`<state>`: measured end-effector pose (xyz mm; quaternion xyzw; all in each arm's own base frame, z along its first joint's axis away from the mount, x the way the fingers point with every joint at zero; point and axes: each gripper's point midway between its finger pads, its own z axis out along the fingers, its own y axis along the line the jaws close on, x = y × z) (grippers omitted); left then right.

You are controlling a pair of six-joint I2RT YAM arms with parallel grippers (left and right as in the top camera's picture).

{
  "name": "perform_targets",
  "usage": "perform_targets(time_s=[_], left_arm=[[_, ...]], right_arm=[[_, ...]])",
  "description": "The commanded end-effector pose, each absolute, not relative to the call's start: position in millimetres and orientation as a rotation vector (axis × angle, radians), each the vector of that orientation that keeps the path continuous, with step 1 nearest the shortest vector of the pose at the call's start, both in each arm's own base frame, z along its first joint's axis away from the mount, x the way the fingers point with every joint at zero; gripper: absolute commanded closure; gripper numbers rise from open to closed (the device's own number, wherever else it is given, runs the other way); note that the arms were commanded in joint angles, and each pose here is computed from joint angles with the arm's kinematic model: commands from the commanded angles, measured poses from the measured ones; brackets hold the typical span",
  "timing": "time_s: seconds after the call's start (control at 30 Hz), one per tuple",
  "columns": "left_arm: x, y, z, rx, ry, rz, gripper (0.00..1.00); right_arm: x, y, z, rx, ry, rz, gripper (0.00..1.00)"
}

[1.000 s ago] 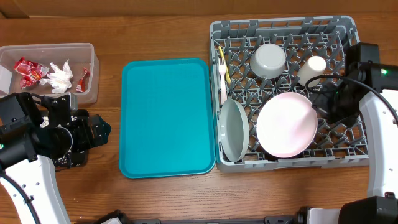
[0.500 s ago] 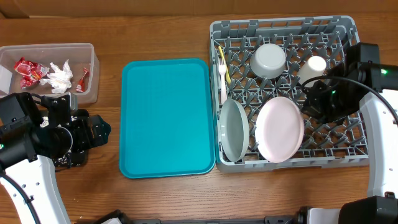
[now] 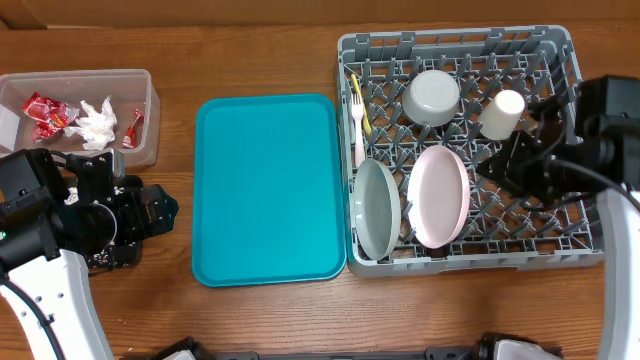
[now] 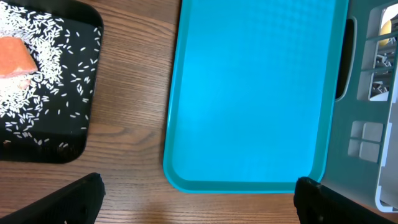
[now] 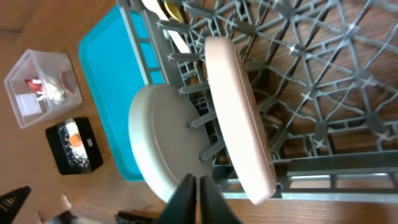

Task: Sort waste into correct bins and load items into the dishwasher rack

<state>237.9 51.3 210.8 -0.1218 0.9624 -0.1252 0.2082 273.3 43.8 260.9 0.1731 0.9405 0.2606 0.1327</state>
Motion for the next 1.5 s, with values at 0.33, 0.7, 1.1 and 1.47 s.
perform_targets(time_s=[0.33, 0.7, 1.1, 1.47], left_arm=[[239, 51, 209, -0.332, 2.679, -0.361, 0.0], [239, 51, 209, -0.332, 2.679, -0.361, 0.0], [239, 51, 209, -0.332, 2.679, -0.361, 0.0], [239, 51, 209, -0.332, 2.679, -0.361, 0.0]], right_arm=[[187, -17, 335, 0.765, 2.433, 0.216, 0.16], [108, -5, 354, 0.715, 2.196, 0.26, 0.0], [90, -2, 360, 0.689, 2.126, 0.27, 0.0], [91, -4, 359, 0.682, 2.13, 0.256, 0.0]])
